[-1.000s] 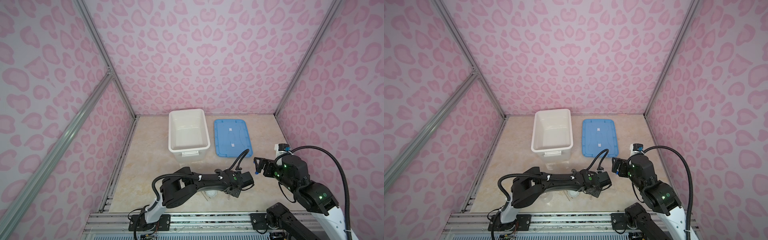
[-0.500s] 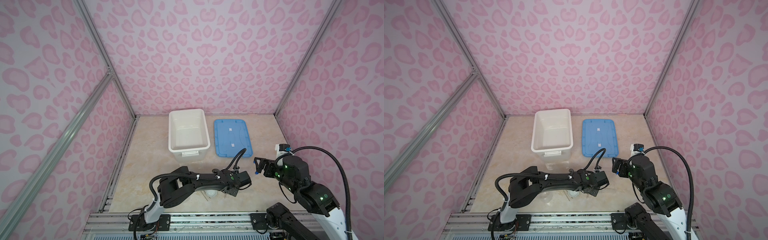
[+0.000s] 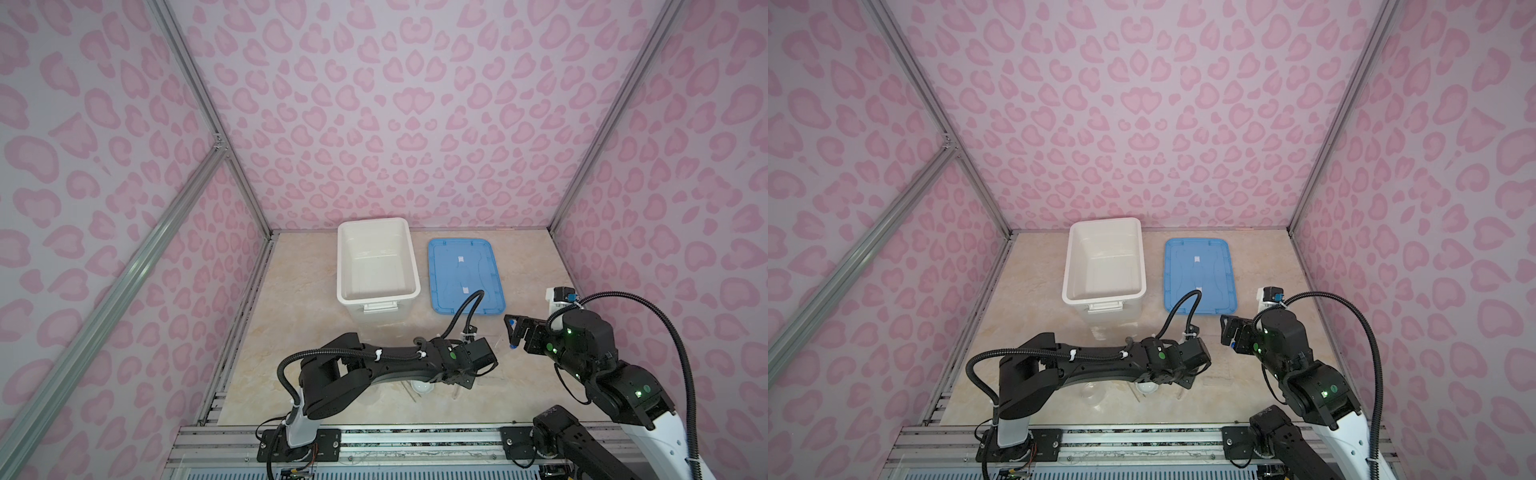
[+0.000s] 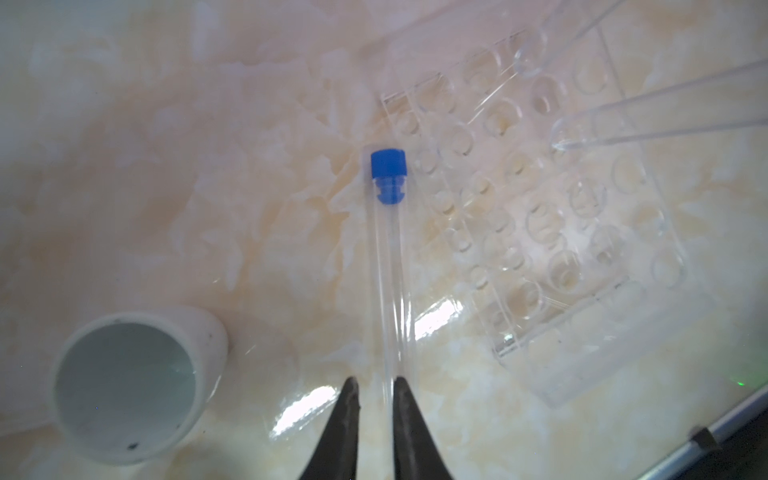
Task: Organize the chemistry lab equipment
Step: 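Lower the left gripper and grasp a third blue-capped test tube, then lift the tube upright with left gripper while right gripper grips its cap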
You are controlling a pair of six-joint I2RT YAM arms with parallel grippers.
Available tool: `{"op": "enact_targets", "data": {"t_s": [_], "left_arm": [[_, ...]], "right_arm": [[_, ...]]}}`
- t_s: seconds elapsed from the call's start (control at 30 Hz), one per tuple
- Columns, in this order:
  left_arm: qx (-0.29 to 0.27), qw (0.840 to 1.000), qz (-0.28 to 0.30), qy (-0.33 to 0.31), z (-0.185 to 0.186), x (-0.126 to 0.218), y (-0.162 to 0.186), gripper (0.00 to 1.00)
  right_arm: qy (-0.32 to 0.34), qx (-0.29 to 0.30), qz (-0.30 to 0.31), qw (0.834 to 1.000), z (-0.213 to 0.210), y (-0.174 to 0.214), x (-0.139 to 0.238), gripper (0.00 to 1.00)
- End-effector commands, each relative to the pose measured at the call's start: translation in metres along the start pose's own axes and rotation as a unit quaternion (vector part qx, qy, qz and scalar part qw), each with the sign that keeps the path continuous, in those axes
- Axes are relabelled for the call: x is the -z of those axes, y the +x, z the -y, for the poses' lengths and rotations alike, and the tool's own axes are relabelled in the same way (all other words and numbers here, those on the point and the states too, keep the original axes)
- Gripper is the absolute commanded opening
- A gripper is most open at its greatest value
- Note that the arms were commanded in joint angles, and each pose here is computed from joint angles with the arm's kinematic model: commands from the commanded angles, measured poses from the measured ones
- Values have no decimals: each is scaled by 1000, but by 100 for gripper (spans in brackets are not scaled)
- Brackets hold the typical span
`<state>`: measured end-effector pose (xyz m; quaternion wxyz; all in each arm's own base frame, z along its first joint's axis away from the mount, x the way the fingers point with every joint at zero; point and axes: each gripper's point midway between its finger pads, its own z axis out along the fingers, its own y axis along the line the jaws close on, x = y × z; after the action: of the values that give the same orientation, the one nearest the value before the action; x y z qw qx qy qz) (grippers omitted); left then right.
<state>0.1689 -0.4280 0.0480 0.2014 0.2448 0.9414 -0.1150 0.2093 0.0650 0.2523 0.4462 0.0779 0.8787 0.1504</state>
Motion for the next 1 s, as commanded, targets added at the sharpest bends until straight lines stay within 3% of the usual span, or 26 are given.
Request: {"op": "enact_targets", "data": {"t_s": [0.0,0.2,0.97], "left_arm": [[-5,1000,9,-11,-2,1,-5,21],[-11,1000,-1,-9,0,-1,-2,29],[-32,994,-94,-50,-1,-21,38,29]], "right_arm": [[-6,-4,4,1000,-2,-2,-2,98],[-4,-6,6,1000,-1,-2,0,98],[-11,-7,9,1000,-2,-3,0,98]]}}
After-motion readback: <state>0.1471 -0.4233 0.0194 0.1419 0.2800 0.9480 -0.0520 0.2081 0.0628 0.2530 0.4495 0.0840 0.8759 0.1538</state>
